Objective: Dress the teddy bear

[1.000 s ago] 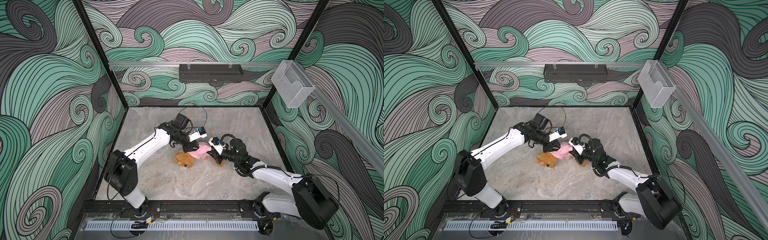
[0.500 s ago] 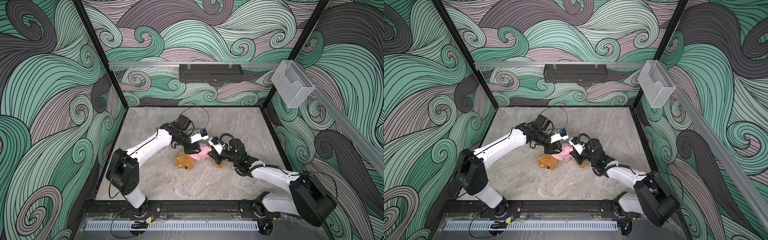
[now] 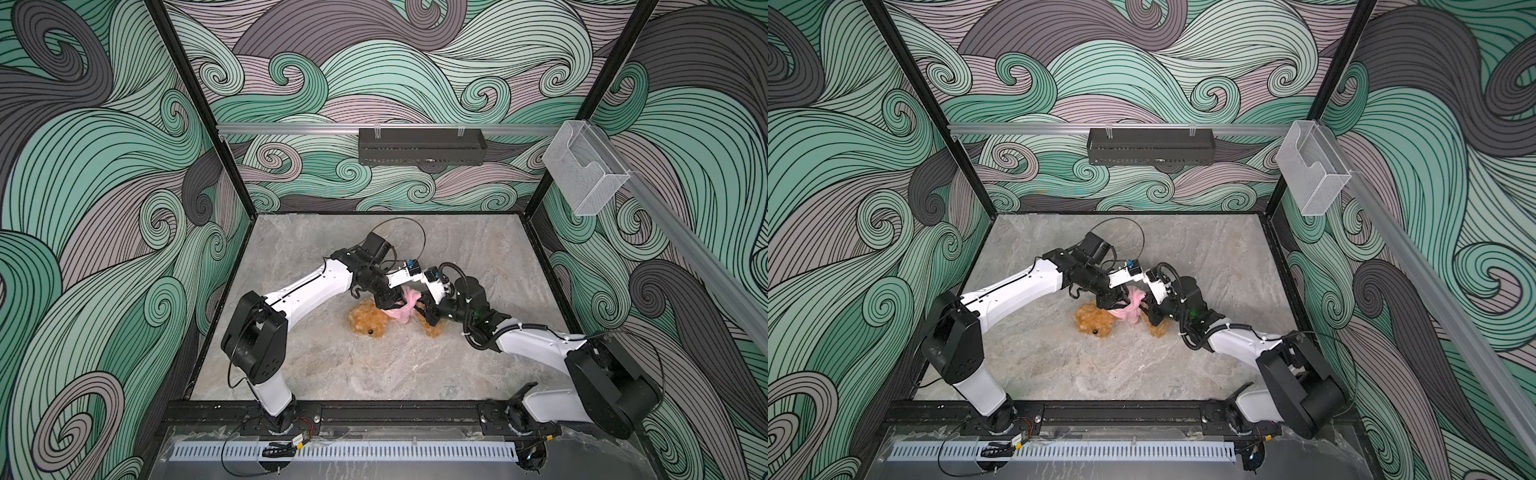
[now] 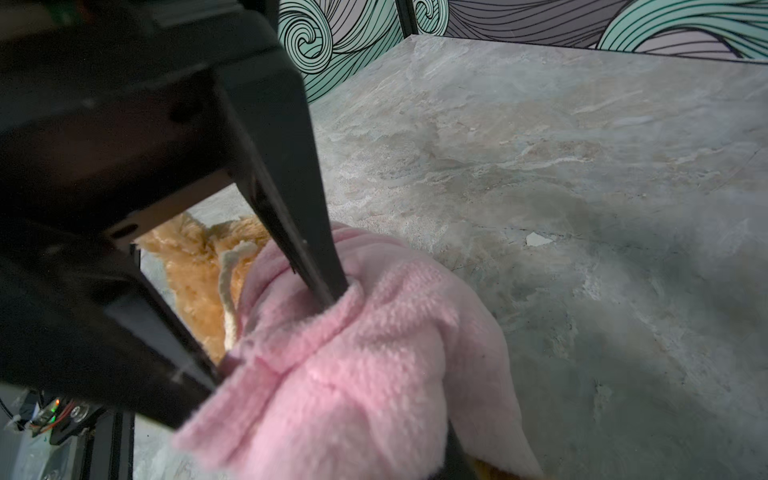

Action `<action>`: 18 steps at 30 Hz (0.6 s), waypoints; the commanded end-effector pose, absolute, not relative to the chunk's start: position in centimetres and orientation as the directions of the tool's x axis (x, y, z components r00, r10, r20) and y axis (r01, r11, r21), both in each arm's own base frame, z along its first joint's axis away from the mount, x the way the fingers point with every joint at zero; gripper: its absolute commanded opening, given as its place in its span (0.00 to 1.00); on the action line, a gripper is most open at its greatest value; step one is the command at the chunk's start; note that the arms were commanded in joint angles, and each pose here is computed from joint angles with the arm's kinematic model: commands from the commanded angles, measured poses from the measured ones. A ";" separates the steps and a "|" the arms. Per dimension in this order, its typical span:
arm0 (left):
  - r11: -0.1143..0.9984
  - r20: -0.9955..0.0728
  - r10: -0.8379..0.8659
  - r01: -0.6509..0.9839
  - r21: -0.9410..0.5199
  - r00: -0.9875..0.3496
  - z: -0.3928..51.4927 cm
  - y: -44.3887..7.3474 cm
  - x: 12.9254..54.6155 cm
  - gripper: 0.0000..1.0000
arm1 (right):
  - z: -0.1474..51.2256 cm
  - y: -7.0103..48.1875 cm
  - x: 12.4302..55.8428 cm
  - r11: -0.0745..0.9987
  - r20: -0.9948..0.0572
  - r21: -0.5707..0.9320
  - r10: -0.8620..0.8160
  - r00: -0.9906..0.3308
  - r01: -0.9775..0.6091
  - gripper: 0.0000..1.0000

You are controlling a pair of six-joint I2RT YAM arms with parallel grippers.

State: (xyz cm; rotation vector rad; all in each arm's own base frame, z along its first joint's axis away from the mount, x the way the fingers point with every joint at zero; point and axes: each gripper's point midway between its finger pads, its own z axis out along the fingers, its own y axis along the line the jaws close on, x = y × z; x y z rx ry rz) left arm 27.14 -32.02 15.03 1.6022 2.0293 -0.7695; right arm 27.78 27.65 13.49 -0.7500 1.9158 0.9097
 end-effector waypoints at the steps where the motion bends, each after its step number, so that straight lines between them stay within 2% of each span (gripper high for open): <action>1: 0.193 -0.614 0.751 0.970 -0.149 -0.243 12.3 -33.3 27.5 0.43 | 25.2 30.9 26.9 0.356 -0.967 0.251 0.126 -0.220 -0.900 0.17; 2: 0.196 -0.612 0.752 0.969 -0.147 -0.245 12.2 -33.3 27.5 0.41 | 25.5 30.9 26.8 0.349 -0.964 0.261 0.144 -0.224 -0.900 0.17; 5: 0.221 -0.606 0.749 0.963 -0.153 -0.268 12.4 -33.4 27.9 0.27 | 25.8 30.8 26.9 0.350 -0.960 0.274 0.162 -0.230 -0.896 0.17; 9: 0.258 -0.642 0.709 0.954 -0.150 -0.293 14.3 -33.5 28.3 0.10 | 23.9 30.0 27.7 0.433 -0.970 0.244 0.095 -0.225 -0.868 0.17; 10: 0.266 -0.657 0.694 0.953 -0.148 -0.295 15.0 -33.4 28.4 0.02 | 23.1 29.5 27.9 0.457 -0.970 0.239 0.075 -0.230 -0.857 0.16; 18: 0.392 -0.813 0.467 0.905 -0.162 -0.348 21.8 -30.8 30.5 0.00 | 18.7 24.7 29.8 0.630 -0.959 0.230 0.016 -0.284 -0.741 0.14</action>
